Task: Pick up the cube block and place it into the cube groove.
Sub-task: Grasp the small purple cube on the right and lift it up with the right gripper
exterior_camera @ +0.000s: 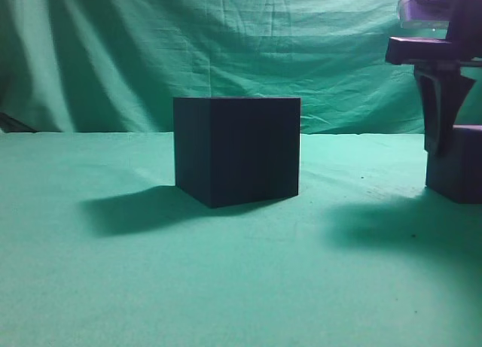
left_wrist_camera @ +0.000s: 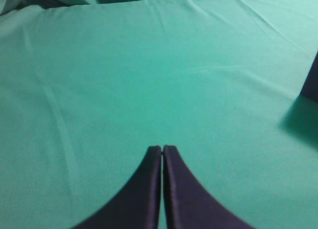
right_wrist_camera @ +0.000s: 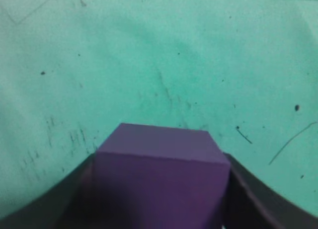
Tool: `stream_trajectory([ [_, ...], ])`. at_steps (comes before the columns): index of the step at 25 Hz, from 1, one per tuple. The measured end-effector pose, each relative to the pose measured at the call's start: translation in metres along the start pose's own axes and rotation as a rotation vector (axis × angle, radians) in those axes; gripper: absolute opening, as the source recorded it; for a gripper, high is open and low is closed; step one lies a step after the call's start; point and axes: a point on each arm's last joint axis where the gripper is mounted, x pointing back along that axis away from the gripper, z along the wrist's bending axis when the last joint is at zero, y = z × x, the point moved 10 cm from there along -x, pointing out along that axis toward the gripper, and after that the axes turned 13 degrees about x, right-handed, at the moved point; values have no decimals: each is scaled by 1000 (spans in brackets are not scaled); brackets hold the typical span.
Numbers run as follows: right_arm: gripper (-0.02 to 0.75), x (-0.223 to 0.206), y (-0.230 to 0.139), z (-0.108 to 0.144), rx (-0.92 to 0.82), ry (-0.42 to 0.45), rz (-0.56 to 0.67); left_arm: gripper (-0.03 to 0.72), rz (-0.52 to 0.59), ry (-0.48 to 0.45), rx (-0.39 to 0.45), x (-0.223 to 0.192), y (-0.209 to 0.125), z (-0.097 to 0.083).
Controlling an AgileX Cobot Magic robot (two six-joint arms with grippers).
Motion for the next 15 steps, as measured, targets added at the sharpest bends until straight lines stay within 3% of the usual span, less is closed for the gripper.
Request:
stream_trajectory([
  [6,431,15,8,-2,10,-12,32,0,0,0,0,0,0,0],
  [10,431,45,32,3,75,-5,10,0,0,0,0,0,0,0],
  [13,431,75,56,29,201,23,-54,0,0,0,0,0,0,0],
  [15,431,92,63,59,332,51,-87,0,0,0,0,0,0,0],
])
